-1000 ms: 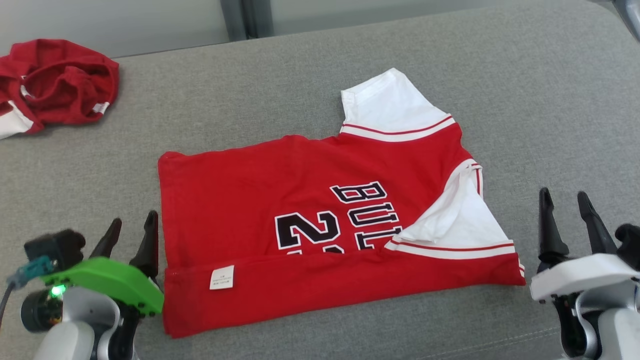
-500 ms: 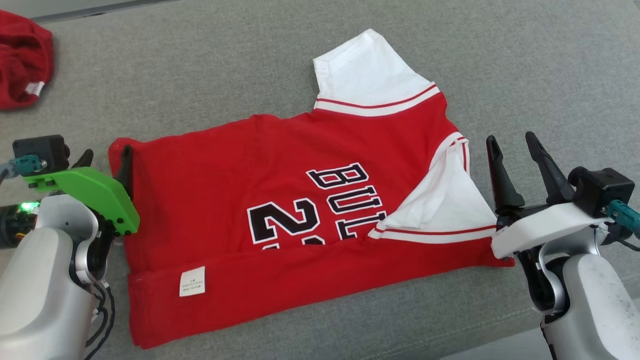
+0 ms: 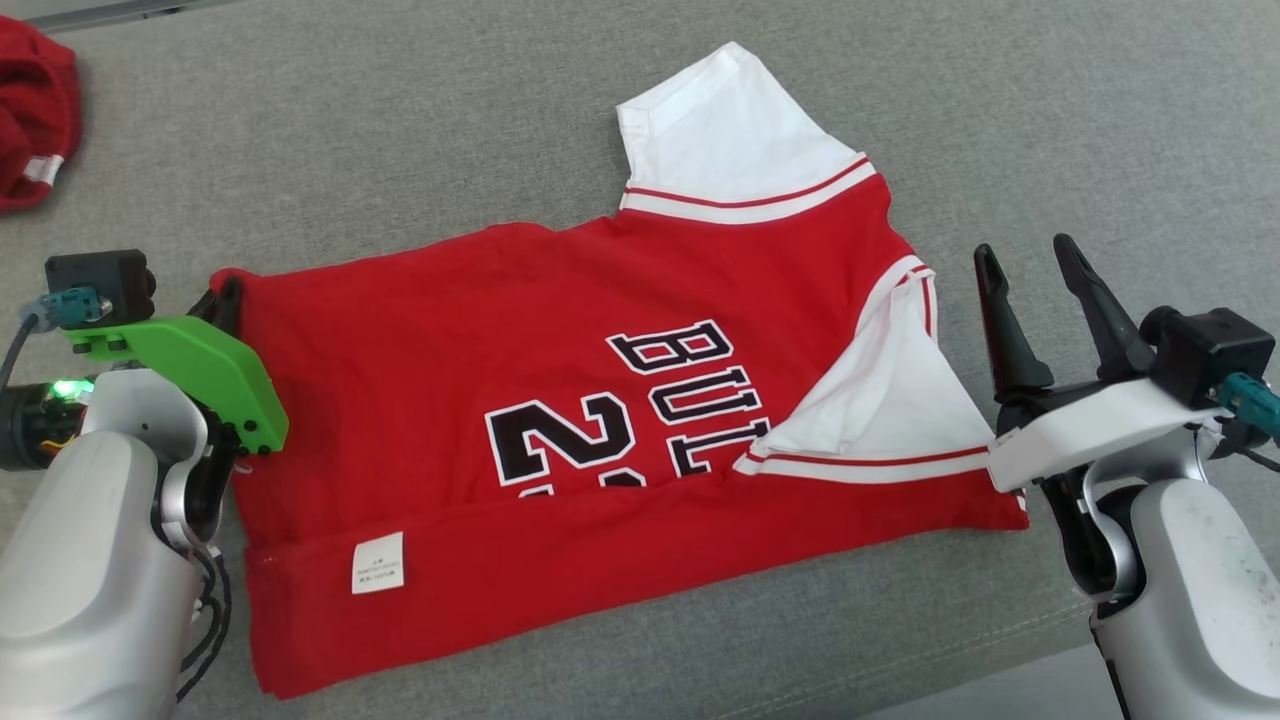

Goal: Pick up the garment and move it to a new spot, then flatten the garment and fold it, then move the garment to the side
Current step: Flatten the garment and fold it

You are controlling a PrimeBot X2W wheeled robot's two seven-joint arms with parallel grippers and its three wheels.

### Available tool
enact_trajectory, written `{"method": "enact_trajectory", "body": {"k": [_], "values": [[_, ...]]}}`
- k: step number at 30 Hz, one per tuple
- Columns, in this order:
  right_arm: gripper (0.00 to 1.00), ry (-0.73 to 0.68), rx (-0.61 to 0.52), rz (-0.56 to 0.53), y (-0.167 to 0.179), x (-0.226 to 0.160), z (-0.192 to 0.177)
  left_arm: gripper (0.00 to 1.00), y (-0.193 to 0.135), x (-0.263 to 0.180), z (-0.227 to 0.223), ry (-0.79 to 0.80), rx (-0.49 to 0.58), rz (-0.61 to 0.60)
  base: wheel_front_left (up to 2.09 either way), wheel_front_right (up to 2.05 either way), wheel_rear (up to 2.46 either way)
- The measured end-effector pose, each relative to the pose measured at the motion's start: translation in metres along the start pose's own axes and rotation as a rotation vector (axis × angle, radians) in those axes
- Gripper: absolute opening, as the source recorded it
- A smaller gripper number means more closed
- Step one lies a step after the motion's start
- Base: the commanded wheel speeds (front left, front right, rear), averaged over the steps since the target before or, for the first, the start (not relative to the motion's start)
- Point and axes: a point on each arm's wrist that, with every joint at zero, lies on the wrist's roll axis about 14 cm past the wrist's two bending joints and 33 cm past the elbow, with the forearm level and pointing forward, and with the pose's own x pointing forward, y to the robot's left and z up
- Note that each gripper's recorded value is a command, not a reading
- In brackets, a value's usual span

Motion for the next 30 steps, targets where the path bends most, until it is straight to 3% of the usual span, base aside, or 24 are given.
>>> {"method": "enact_trajectory", "body": {"k": [6,14,22,30], "values": [[1.00,-0.019,-0.048,0.046,0.010,0.027,0.016,0.00,-0.008,-0.009,0.015,-0.104,-0.041,-0.023,0.00,0.00,0.00],[1.00,0.044,-0.125,0.116,0.036,0.094,0.025,0.00,-0.012,-0.033,0.037,-0.279,-0.120,-0.029,0.00,0.00,0.00],[1.00,0.263,-0.179,0.144,0.056,0.153,-0.005,0.00,-0.010,-0.051,0.036,-0.331,-0.162,-0.012,0.00,0.00,0.00],[1.00,0.460,-0.189,0.140,0.066,0.180,-0.053,0.00,0.001,-0.047,0.027,-0.329,-0.183,0.020,0.00,0.00,0.00]]}}
